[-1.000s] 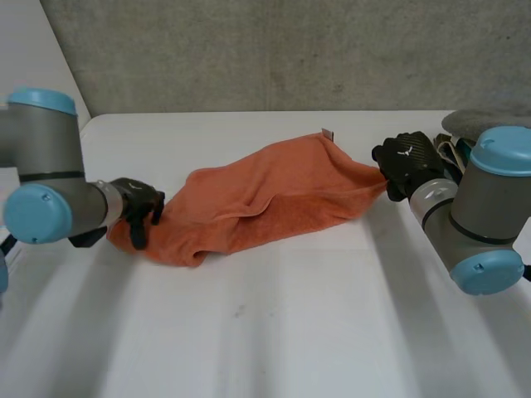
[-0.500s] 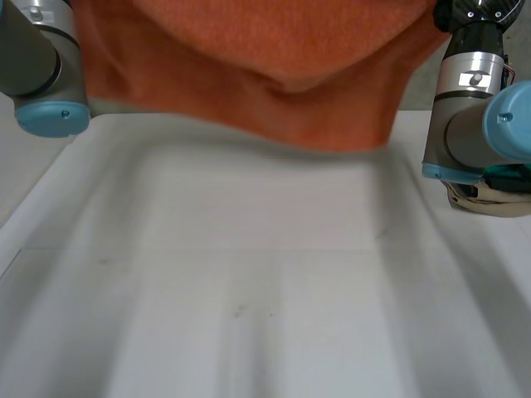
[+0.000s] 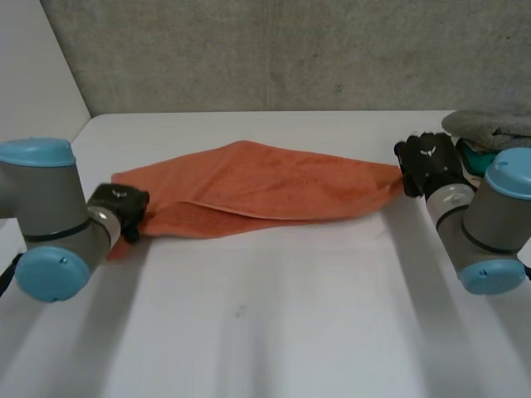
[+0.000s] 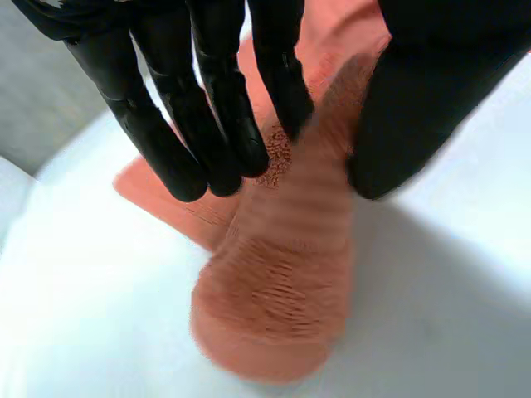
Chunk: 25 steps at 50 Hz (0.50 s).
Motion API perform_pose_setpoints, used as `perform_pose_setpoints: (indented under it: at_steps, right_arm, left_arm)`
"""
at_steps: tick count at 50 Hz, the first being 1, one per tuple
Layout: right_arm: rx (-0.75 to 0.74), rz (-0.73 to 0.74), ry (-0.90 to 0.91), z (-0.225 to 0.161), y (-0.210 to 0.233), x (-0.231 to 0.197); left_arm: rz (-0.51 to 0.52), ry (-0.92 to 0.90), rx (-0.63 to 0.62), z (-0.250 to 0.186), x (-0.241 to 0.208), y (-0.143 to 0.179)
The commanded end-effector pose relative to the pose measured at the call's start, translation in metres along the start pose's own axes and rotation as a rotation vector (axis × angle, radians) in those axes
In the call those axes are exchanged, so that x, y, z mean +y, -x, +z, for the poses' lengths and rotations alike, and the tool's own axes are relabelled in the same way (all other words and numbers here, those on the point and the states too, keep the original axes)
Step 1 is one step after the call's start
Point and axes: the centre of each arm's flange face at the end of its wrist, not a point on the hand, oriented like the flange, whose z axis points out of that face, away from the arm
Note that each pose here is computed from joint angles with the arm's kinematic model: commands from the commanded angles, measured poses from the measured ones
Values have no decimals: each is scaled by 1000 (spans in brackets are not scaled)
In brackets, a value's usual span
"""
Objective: Fold the laundry.
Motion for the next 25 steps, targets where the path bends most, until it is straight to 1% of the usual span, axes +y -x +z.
perform_pose_setpoints:
  at_steps: [1, 4, 7, 13, 19, 20, 25]
  right_arm:
    - [-12, -21, 26, -11, 1, -1]
    - [-18, -20, 24, -13, 2, -3]
    - [-28, -24, 24, -16, 6, -4]
    - [-38, -30, 30, -19, 11, -3]
    - [-34, -46, 35, -18, 9, -2]
    - [-33, -52, 35, -18, 7, -2]
    - [-5, -63, 30, -15, -4, -4]
  left_arm:
    - [38, -20, 41, -22, -17, 10]
    - [26, -44, 30, -22, -27, 20]
    - [16, -90, 6, -18, -46, 35]
    - [-2, -61, 4, 4, -60, 50]
    - [-21, 51, 44, 27, -50, 48]
    - [-23, 98, 66, 32, -42, 43]
    - [-24, 189, 128, 34, -30, 34]
